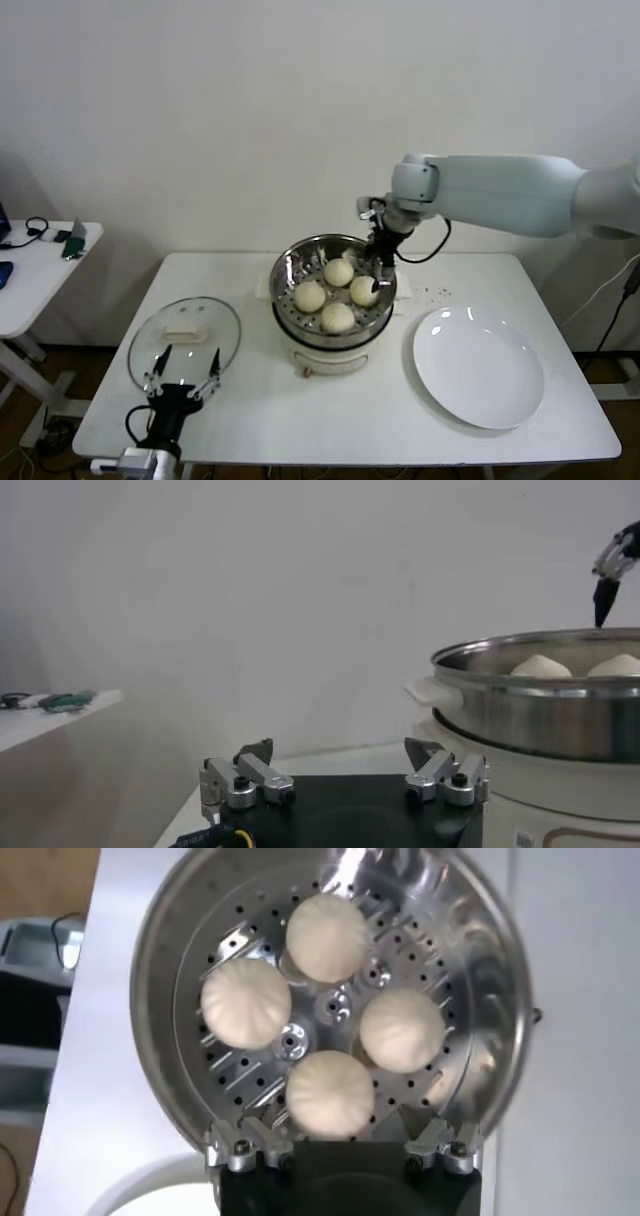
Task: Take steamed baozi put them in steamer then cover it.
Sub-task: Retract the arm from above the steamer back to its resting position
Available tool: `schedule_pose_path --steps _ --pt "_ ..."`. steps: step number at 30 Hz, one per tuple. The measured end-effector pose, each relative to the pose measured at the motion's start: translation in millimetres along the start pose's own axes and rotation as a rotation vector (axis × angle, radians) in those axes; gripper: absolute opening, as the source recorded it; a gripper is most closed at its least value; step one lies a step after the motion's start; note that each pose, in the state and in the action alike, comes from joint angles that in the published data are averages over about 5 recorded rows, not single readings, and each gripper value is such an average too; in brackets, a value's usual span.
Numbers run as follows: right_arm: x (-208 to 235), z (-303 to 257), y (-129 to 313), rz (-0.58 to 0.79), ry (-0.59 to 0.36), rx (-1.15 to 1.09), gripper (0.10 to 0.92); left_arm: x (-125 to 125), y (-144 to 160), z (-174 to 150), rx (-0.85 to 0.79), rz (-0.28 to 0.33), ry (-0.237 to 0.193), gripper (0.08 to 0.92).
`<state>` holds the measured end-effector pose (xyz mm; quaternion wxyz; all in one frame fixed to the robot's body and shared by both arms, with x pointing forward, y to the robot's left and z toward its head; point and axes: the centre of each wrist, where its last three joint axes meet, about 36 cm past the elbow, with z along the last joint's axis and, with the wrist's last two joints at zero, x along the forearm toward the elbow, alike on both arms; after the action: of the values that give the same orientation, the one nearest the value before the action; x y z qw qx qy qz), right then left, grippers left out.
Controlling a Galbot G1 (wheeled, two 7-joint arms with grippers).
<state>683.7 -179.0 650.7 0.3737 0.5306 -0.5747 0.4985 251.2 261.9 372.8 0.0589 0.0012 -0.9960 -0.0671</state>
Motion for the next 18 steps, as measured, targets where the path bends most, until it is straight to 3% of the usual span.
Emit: schedule_pose_path --steps 6,18 --pt "7.0 38.1 20.7 0.152 -0.140 -0.001 0.823 -3.6 1.0 -1.2 0.002 -0.004 -0.020 0.823" --pt "-27.0 112.4 87.9 0.496 -0.531 -0.165 0.823 -7.8 -2.4 -9.1 -0.002 -0.010 -0.060 0.823"
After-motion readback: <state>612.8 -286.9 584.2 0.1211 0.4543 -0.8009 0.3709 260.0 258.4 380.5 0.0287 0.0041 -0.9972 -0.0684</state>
